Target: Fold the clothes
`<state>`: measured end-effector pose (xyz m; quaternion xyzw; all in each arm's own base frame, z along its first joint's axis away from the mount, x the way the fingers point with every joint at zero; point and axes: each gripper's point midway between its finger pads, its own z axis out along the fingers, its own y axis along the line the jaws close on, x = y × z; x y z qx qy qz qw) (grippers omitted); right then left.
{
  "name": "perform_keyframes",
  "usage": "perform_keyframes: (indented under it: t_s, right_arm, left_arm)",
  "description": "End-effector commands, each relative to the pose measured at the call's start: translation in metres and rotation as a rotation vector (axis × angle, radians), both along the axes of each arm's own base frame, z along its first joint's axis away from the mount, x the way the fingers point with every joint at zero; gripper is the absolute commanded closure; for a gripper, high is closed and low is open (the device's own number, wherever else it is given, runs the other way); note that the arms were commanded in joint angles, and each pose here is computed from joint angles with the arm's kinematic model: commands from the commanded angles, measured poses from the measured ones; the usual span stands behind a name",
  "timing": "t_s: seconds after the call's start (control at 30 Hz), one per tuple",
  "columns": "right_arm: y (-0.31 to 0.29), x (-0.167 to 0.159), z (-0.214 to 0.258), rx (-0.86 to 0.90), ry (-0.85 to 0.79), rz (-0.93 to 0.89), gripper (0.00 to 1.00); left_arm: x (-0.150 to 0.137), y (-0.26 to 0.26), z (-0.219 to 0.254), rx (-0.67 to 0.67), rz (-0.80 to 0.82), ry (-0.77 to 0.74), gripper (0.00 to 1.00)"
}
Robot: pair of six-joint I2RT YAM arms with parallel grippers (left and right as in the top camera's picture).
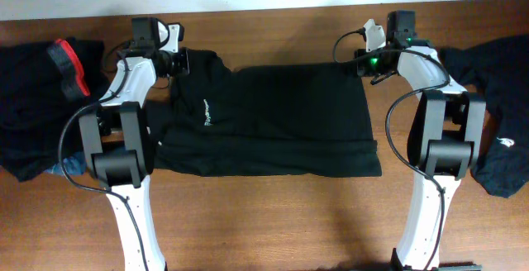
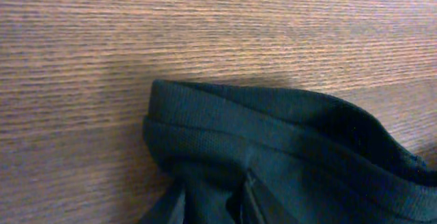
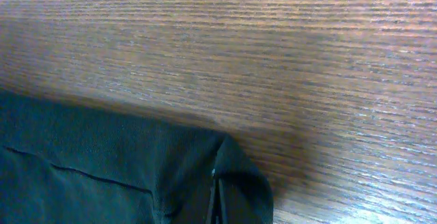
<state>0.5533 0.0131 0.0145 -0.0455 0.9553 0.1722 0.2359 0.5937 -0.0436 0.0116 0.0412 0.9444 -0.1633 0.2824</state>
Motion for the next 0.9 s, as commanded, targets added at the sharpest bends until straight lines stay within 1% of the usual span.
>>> perform_keyframes:
  t_s: [0.0, 0.13, 0.23, 0.3, 0.5, 0.77, 0.87]
  right_arm:
    - [0.005, -0.006, -0.012, 0.011, 0.037, 0.005, 0.96]
    - [0.005, -0.011, -0.01, 0.014, 0.058, 0.001, 0.96]
    - [0.0, -0.014, 0.003, 0.034, 0.084, -0.03, 0.96]
    - [-0.006, -0.015, 0.015, 0.047, 0.098, -0.062, 0.96]
    - [-0.012, -0.02, 0.056, 0.132, 0.118, -0.063, 0.96]
    - [-0.016, -0.025, 0.084, 0.156, 0.142, -0.071, 0.96]
    - [-0.017, -0.027, 0.094, 0.155, 0.147, -0.072, 0.96]
  left_arm:
    - [0.017, -0.003, 0.013, -0.004, -0.015, -0.055, 0.78]
    - [0.025, -0.01, 0.036, -0.038, -0.04, -0.086, 0.8]
    - [0.023, -0.013, 0.048, -0.056, -0.052, -0.071, 0.83]
    - [0.017, -0.013, 0.052, -0.057, -0.051, -0.033, 0.85]
    - [-0.005, -0.014, 0.062, -0.064, -0.049, 0.083, 0.92]
    - [-0.031, -0.01, 0.074, -0.072, -0.037, 0.203, 0.99]
    - [-0.037, -0.006, 0.084, -0.067, -0.041, 0.219, 0.99]
